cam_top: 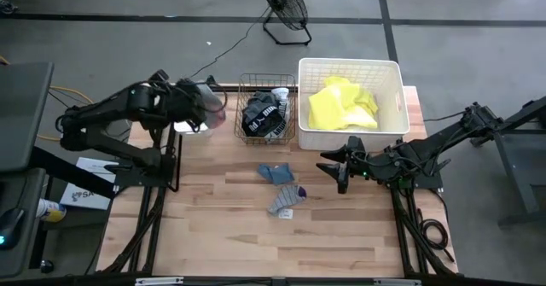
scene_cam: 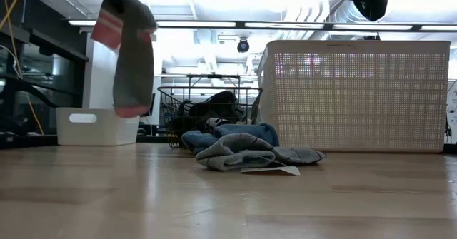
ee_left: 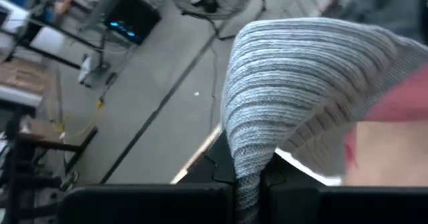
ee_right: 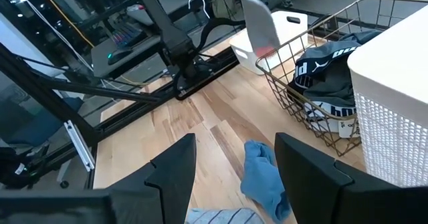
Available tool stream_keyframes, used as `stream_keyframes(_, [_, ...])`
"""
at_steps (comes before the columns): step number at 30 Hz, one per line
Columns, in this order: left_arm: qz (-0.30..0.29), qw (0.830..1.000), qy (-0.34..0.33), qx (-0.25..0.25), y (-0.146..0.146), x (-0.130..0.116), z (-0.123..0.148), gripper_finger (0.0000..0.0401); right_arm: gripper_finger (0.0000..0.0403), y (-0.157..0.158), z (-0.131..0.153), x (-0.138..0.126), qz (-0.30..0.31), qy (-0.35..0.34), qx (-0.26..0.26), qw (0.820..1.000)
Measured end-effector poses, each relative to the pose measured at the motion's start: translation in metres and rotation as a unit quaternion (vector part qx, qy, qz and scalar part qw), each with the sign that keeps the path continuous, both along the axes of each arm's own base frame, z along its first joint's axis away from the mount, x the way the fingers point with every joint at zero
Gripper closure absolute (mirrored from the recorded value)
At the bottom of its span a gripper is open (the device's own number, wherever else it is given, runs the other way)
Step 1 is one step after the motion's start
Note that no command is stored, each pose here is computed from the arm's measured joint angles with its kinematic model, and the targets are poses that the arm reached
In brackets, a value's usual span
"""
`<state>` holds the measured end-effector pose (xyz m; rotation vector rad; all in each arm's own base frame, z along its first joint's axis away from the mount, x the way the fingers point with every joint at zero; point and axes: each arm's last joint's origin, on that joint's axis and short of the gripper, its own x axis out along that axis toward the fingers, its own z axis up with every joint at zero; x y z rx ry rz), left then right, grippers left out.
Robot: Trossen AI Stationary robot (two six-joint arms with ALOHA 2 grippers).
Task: Pick & Place Cloths
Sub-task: Put the gray and pink sock into the left white bin
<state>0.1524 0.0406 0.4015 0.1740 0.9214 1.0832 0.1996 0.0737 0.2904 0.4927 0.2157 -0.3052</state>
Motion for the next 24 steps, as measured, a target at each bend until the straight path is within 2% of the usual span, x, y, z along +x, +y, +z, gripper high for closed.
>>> stream_keyframes(9, [0.074,0.996,-0.015,0.053,0.015,-0.016,0.011,0.0401,0.0206,0.000,-0.001,0.000,0.001,0.005,-0.005,1.000])
stream_keyframes(24, [0.163,0.986,0.023,0.031,0.048,-0.007,-0.001,0.0401,0.0206,0.000,-0.001,0.000,0.005,0.010,-0.018,1.000])
